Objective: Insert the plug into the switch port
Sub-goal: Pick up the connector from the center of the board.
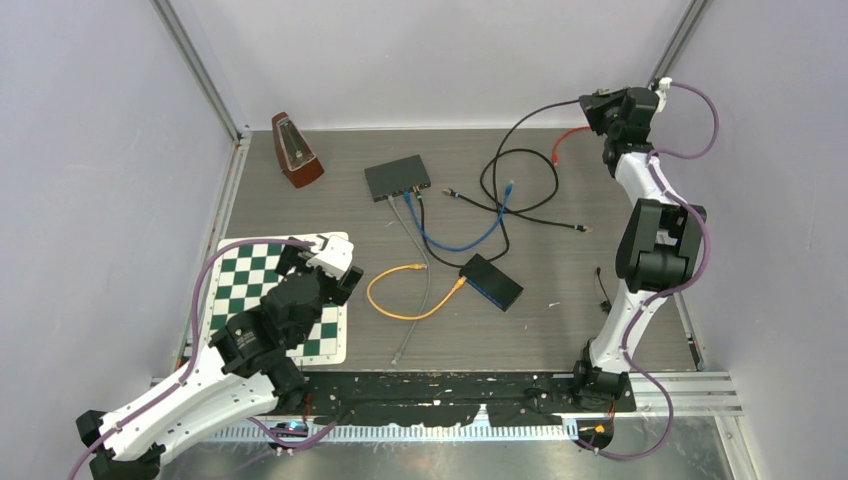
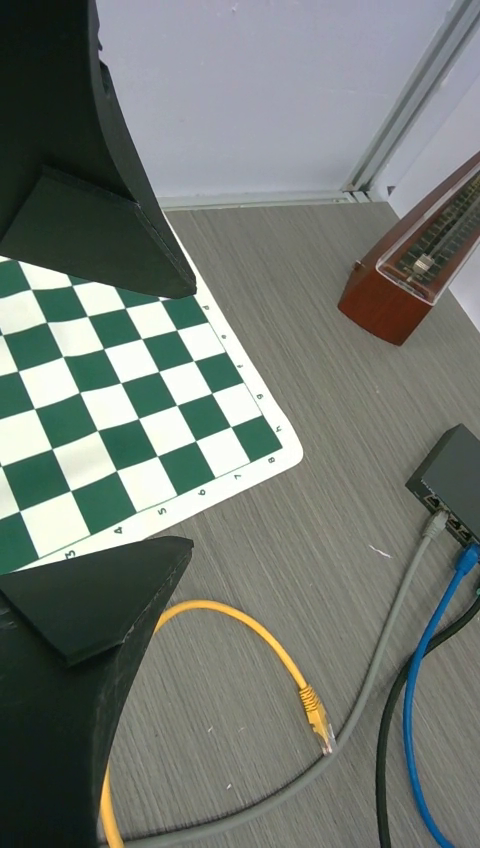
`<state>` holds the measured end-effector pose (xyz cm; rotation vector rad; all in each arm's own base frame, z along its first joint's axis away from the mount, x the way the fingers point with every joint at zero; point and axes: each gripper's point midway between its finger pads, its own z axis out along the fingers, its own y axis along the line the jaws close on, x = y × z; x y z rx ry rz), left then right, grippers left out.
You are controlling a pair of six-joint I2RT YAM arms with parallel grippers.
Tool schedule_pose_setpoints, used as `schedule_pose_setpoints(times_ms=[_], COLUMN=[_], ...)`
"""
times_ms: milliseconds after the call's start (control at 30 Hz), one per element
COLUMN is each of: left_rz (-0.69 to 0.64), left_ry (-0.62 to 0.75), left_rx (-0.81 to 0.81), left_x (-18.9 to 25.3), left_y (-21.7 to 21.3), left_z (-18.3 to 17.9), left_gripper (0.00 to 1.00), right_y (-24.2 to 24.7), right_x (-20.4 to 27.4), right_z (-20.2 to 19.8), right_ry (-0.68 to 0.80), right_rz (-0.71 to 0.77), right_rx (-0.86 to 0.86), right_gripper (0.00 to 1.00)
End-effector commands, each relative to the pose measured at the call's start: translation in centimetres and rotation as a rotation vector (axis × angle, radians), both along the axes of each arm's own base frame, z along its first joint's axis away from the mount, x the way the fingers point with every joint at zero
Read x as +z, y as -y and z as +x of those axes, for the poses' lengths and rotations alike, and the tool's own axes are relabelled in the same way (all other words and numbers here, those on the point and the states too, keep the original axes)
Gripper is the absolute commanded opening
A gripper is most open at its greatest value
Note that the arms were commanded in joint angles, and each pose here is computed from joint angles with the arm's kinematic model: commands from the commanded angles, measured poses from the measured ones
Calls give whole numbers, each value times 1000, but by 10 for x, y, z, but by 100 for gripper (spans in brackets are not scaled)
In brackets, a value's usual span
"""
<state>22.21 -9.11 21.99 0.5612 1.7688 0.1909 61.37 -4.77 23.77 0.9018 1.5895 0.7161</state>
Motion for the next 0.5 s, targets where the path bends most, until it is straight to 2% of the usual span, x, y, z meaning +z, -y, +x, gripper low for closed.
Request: schedule_pose_setpoints(times_ms=[0, 100, 300, 367, 467], left_rz=[-37, -34, -40, -34, -26], left_ry=[37, 29, 37, 36, 33], left_rx=[4, 4, 6, 15, 26], left_x=[18, 17, 17, 17, 16], left_y=[0, 0, -2, -3, -5], left_z=[2, 1, 0, 1, 0], left_gripper=[93, 93, 93, 92, 92], right_y=[-22, -38, -67, -71, -59], right_x=[17, -14, -38, -47, -51], right_z=[-7, -2, 21, 22, 10], right_ry=[32, -18, -57, -116, -219], right_rz=[-28, -35, -77, -122, -253], right_rx=[74, 136, 267, 304, 305], right_gripper=[9, 11, 18, 25, 54])
